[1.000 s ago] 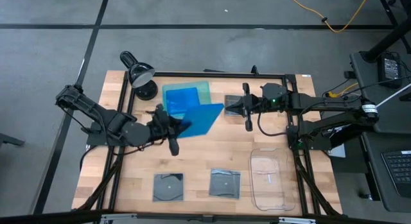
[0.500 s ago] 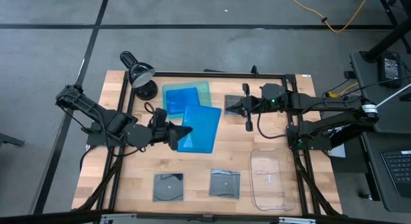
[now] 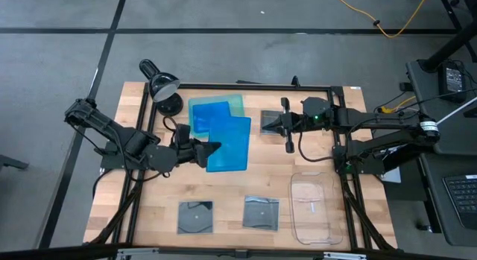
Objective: Pick & place jewel cases by type
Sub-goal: Put the blue CD case into the green bin
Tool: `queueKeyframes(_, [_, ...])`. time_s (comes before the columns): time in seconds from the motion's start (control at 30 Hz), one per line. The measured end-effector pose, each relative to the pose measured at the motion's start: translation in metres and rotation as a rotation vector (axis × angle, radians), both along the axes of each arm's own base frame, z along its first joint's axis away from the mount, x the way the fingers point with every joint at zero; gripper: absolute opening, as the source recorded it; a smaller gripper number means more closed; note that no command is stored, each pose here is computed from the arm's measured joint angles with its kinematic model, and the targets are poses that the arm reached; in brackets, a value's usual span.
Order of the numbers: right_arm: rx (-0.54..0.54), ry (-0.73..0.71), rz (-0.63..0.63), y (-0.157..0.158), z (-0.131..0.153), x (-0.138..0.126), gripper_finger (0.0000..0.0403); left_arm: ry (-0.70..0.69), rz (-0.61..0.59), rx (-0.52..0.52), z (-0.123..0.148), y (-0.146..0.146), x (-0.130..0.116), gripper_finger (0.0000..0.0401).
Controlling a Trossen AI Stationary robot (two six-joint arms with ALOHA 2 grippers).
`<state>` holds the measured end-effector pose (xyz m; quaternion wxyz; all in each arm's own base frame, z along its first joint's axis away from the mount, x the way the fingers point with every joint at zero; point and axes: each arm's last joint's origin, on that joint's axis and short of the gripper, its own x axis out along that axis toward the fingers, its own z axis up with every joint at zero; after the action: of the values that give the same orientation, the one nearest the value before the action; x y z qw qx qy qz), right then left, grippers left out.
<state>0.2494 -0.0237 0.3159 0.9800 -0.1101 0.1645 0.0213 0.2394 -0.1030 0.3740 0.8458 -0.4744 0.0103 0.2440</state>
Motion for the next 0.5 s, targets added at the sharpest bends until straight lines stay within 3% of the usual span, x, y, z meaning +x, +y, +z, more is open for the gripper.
queueKeyframes(0.5, [-0.047,0.034,0.008,0.0,-0.003,-0.001,0.001,0.05,0.353,-0.003,-0.025,0.015,-0.018,0.0024])
